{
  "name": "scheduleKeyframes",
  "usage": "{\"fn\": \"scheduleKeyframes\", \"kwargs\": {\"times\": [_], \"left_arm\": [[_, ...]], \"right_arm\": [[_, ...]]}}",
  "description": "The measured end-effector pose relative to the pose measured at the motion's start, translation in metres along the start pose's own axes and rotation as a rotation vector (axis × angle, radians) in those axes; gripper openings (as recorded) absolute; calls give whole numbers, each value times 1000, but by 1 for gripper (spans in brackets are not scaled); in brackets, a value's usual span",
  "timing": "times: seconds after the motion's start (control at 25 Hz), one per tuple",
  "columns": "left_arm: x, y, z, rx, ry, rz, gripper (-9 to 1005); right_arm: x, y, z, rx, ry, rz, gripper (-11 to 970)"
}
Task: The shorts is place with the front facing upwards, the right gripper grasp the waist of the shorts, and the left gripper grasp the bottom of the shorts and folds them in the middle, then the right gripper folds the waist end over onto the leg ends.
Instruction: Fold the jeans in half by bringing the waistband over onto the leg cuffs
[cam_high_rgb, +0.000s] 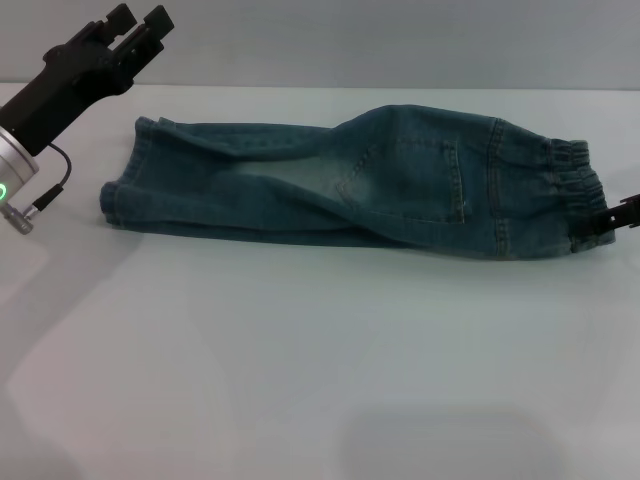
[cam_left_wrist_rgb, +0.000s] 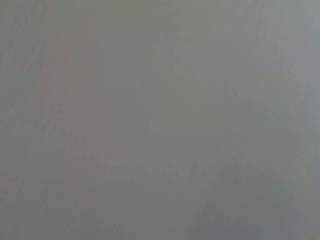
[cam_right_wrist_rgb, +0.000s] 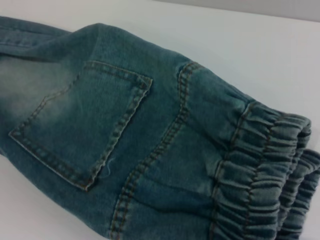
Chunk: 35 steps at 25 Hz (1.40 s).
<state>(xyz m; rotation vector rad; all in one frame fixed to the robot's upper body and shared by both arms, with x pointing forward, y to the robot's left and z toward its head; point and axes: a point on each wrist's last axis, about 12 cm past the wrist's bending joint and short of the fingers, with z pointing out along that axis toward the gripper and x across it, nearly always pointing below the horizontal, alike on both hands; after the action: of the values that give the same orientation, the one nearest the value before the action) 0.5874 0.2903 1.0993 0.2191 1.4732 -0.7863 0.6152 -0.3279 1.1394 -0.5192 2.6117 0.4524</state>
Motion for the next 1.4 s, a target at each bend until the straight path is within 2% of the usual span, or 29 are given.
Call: {"fn": "scheduleKeyframes", "kwargs": {"times": [0.56, 0.76, 1.16, 1.32, 1.4], "left_arm": [[4, -1, -1, -2, 3, -20, 578], [4, -1, -1, -1, 4, -20, 576], [8, -2, -1, -3, 10, -23, 570], [11, -4, -1, 0, 29, 11, 568], [14, -6, 0, 8, 40, 34, 567]], "right_arm": [[7, 5, 18, 31, -46, 15, 728], [9, 7, 26, 53, -72, -13, 704], [12, 9, 28, 38, -61, -30, 244], [13, 11, 25, 10, -79, -20, 152], [11, 15, 15, -35, -116, -15, 105]]}}
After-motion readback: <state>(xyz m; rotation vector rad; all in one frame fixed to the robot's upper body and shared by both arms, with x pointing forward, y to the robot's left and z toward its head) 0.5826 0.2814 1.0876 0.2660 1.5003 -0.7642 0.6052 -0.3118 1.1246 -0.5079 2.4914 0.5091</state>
